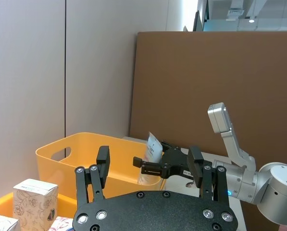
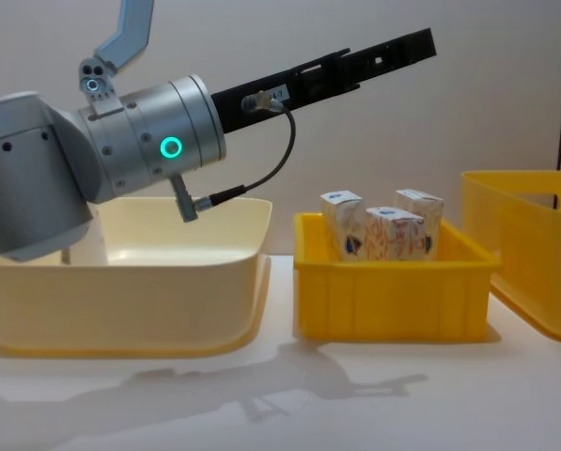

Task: Bimanual collaborative sorting of washing and personal care products

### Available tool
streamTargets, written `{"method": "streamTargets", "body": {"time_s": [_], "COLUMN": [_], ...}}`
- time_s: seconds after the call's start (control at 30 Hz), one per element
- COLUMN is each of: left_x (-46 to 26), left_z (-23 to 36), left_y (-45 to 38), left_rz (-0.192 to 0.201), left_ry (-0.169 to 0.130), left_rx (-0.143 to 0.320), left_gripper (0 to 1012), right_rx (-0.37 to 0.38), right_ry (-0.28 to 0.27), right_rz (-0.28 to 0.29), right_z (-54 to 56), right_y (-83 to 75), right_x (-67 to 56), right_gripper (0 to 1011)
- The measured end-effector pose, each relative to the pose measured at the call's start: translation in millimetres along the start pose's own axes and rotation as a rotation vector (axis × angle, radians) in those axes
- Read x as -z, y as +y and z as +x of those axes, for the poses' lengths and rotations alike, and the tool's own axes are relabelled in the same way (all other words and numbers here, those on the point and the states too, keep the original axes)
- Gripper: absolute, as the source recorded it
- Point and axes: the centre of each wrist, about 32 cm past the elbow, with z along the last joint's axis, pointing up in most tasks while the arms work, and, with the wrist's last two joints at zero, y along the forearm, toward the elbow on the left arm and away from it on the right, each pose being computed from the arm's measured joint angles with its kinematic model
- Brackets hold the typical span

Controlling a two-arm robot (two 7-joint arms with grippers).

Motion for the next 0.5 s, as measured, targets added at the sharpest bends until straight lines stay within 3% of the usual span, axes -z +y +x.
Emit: {"method": "streamTargets", "body": {"time_s": [0.27, 0.5], "left_x": [-0.1, 0.0], "left_z": [0.0, 0.0], "left_y": [0.0, 0.0], "left_rz": [0.0, 0.0], "left_ry": [0.0, 0.0], "left_rx": [0.0, 0.0], "left_gripper": [1002, 1003], "right_rx": [0.0, 0.001], "right_ry": [0.0, 0.009], "right_rz": [-0.002, 0.033], "right_z": [-0.2, 1.3], "right_y": [0.2, -1.2], "right_x": [0.3, 0.6], "right_gripper": [1001, 1001]}}
